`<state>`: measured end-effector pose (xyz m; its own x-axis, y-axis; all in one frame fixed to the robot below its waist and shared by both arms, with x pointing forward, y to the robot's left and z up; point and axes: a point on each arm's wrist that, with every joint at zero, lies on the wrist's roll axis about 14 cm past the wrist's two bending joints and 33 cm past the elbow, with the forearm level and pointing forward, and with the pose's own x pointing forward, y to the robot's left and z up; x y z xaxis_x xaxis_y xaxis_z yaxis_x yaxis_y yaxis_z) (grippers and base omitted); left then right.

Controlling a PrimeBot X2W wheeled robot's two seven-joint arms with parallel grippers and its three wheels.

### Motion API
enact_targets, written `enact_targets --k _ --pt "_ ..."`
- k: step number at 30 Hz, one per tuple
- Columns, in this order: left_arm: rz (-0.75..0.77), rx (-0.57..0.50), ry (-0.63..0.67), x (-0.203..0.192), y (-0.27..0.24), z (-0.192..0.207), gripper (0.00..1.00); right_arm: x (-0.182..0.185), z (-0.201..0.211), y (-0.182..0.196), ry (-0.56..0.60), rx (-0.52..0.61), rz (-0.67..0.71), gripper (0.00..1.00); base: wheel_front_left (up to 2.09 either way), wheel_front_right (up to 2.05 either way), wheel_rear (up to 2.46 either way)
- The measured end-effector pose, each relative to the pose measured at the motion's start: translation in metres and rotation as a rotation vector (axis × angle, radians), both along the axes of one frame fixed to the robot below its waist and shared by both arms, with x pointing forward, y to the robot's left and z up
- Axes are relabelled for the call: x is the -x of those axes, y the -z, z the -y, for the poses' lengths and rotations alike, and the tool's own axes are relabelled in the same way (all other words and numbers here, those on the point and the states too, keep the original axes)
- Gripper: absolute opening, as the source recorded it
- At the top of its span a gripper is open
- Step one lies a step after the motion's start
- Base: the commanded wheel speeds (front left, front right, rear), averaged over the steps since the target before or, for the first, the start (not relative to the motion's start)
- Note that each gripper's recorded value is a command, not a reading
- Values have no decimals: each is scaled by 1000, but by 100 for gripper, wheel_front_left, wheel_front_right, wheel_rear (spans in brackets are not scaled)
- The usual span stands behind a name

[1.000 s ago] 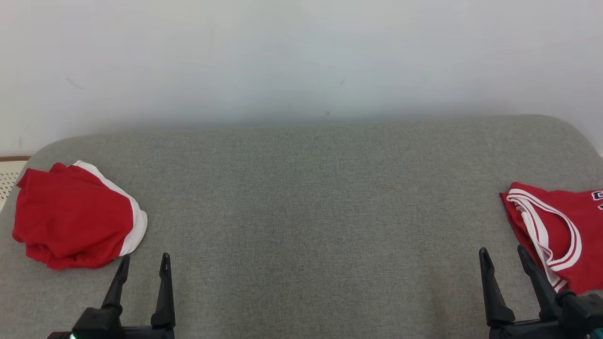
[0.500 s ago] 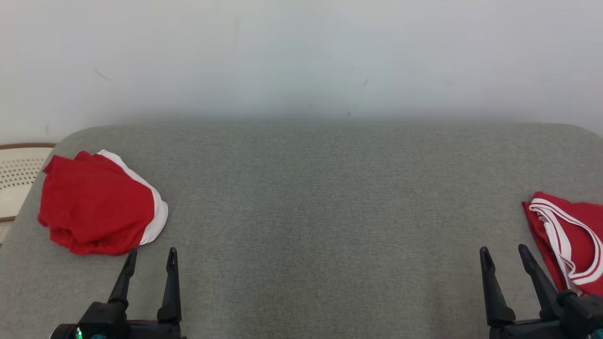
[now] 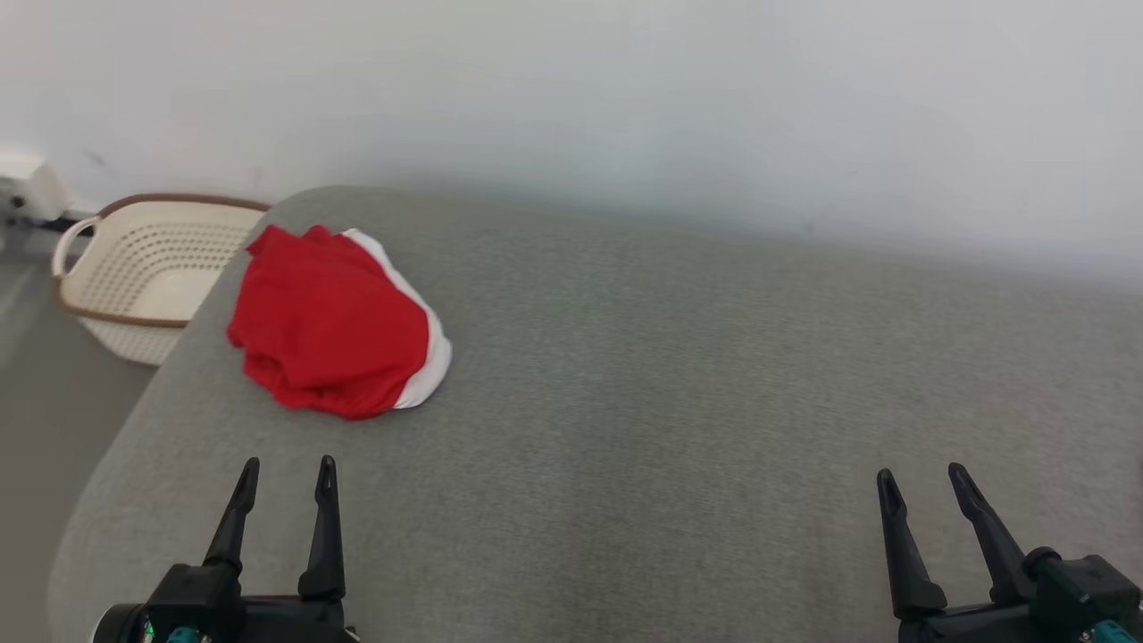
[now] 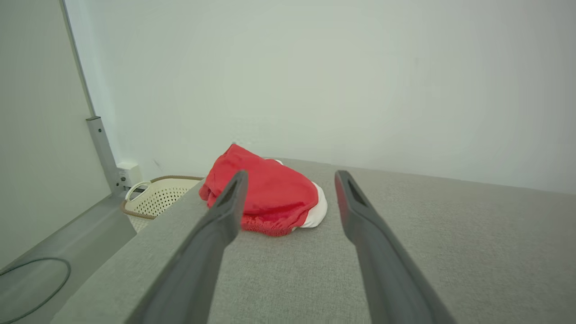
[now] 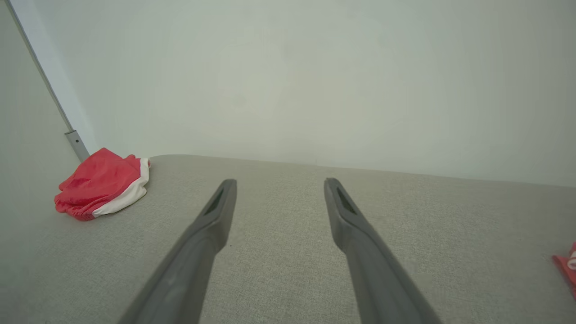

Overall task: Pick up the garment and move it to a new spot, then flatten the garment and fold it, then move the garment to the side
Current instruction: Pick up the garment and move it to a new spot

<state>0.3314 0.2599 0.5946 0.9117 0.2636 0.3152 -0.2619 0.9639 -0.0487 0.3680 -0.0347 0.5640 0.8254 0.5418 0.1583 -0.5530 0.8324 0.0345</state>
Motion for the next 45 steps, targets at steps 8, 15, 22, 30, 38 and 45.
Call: enact_targets --k 8,15,22,30,38,45 --pt "-4 1 -103 27 2 -29 100 -2 -36 4 -105 -3 -11 100 0 0 0" --pt "-8 1 -128 34 3 -36 100 -2 -47 6 -135 -7 -15 100 0 0 0" --pt "-5 5 -126 33 3 -36 100 -2 -47 5 -136 -15 -14 100 0 0 0" --pt "87 -46 -125 23 -33 -41 100 -5 -44 4 -128 -20 -13 100 0 0 0" --pt "246 -158 -114 -8 -123 -58 100 -10 -35 3 -107 -19 -4 100 0 0 0" --pt "62 -93 -49 -85 -105 -75 100 -20 -15 6 -62 -10 -6 100 0 0 0"
